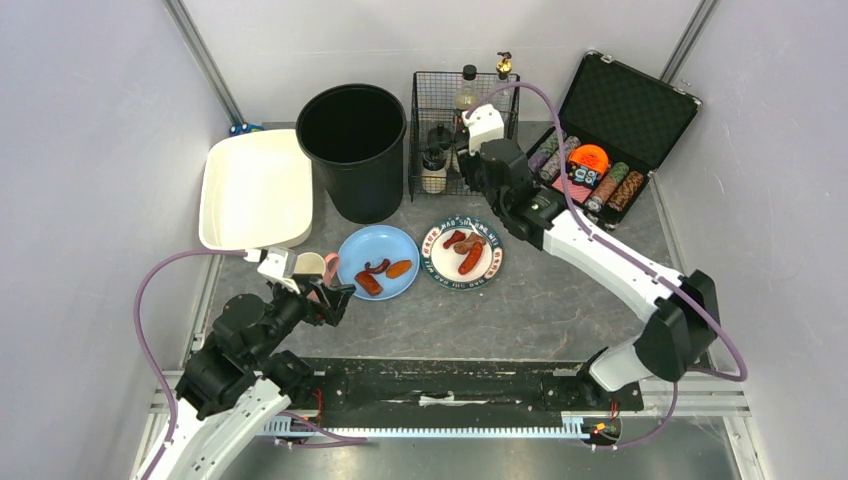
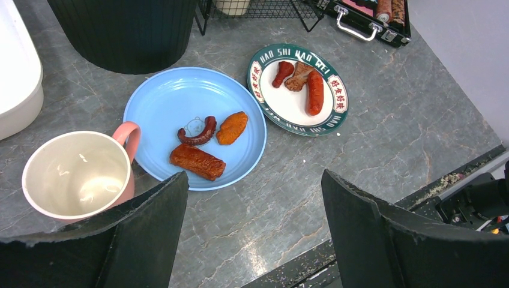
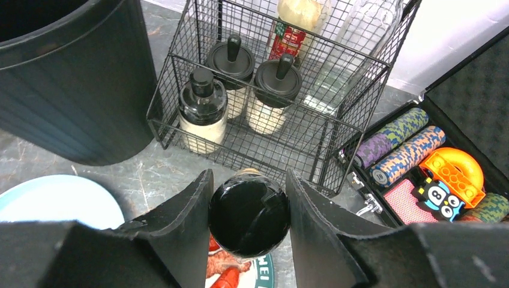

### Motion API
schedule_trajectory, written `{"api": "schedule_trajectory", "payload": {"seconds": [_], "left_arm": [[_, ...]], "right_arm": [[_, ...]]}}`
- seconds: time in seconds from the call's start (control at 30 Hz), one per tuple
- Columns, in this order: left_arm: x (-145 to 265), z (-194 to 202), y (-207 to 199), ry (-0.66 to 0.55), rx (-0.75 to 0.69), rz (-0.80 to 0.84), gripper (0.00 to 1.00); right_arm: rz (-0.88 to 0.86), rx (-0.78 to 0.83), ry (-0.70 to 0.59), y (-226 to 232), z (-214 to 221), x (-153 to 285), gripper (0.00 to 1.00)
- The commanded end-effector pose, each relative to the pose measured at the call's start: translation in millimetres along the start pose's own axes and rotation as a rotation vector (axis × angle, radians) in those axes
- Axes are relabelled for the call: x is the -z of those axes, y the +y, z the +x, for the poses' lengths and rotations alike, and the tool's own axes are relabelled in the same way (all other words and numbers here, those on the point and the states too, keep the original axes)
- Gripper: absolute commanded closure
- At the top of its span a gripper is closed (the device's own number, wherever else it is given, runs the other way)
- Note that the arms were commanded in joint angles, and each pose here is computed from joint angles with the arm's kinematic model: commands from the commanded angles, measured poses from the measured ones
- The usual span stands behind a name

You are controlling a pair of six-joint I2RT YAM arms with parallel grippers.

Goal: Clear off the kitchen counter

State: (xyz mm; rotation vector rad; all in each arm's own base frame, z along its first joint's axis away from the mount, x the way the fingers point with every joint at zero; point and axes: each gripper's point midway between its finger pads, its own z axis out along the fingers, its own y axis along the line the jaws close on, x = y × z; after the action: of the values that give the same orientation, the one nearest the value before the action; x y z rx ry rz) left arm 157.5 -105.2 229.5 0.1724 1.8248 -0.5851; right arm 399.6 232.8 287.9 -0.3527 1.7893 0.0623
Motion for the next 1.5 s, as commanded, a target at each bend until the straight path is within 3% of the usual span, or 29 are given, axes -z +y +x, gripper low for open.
{"api": "schedule_trajectory", "payload": {"seconds": [0.0, 0.57, 1.07, 1.47], "left_arm": [[0, -7, -2, -0.032, -0.030, 0.015, 0.13], [-3, -5, -2, -0.016, -0.031, 0.009, 0.13], [-4, -5, 0, -0.015, -0.032, 0.002, 0.12], [-7, -4, 1, -0.007, -0.030, -0.011, 0.12]], "right_arm": [[0.014, -0.065, -0.088, -3, -36, -20, 1.00], [0.058, -0.132, -0.051, -13, -11, -90, 1.00], [0.081, -0.167, -0.034, -26, 14, -126, 1.00], [0.053, -0.204, 0.062, -21, 61, -155, 1.00]]}}
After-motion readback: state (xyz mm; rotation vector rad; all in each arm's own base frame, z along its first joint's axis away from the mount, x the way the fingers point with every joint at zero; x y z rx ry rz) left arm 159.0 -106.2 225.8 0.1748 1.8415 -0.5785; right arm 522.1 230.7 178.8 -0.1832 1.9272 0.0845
